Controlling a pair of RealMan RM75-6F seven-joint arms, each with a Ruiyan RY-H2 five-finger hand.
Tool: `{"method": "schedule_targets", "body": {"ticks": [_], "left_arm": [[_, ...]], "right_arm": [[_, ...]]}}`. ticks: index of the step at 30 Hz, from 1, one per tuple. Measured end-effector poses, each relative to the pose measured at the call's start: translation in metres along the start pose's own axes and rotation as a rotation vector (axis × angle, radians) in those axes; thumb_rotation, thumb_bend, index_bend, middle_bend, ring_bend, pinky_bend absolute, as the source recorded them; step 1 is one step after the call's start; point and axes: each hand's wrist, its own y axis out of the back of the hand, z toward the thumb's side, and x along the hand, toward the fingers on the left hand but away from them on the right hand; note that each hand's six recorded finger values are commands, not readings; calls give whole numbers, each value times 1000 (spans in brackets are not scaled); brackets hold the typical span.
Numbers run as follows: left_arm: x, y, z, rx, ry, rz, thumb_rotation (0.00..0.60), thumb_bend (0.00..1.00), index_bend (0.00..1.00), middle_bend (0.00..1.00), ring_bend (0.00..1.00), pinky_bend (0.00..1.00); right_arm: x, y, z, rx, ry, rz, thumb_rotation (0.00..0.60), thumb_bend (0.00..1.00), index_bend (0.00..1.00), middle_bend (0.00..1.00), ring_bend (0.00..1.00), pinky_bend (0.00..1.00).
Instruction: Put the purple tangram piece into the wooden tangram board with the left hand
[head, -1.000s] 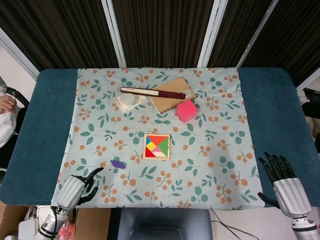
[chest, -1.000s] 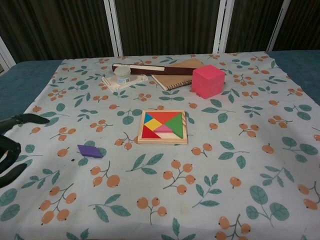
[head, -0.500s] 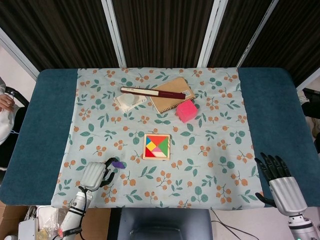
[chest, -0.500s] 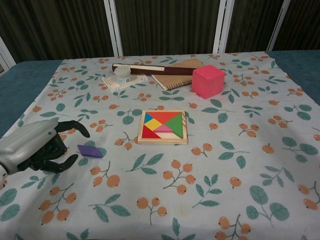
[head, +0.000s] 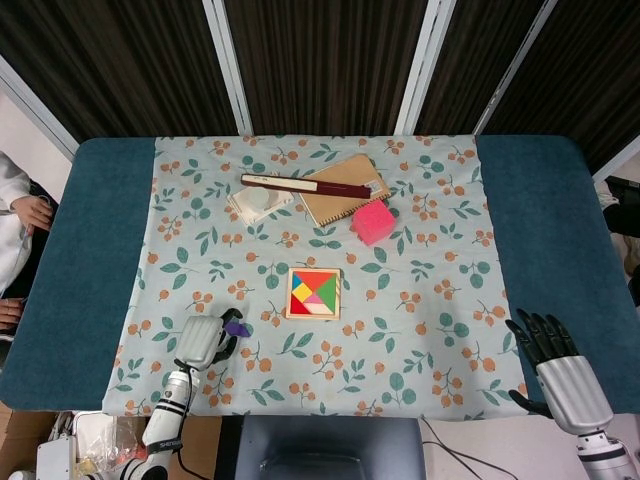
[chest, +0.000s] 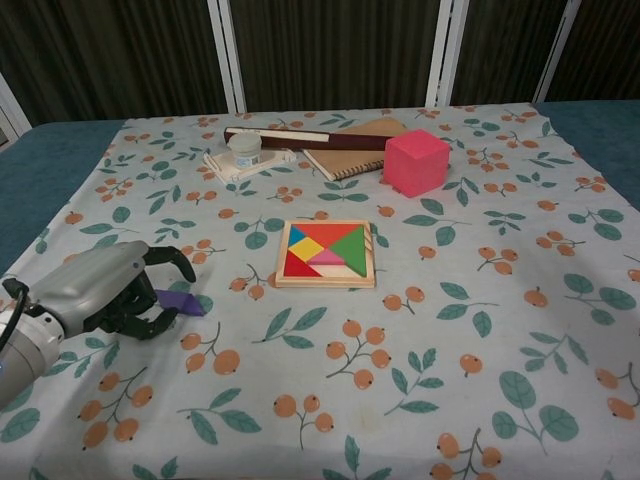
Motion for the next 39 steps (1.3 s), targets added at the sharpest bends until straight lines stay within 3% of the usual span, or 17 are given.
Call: {"method": "schedule_targets", "body": {"ticks": [12, 26, 39], "left_arm": [[7, -6, -6, 28, 29, 2, 600, 423, 393, 1000, 1000, 1000], [9, -1, -12, 10, 43, 40, 600, 424, 563, 1000, 1000, 1000], [16, 15, 32, -97, 1, 56, 600, 424, 565, 1000, 1000, 1000]], "right_arm": [[1, 1, 0, -13, 0, 3, 600, 121, 0, 0, 0, 0], [0, -2, 3, -3, 1, 10, 600, 121, 0, 0, 0, 0], [-2, -3, 5, -10, 13, 18, 600, 121, 0, 0, 0, 0]]}}
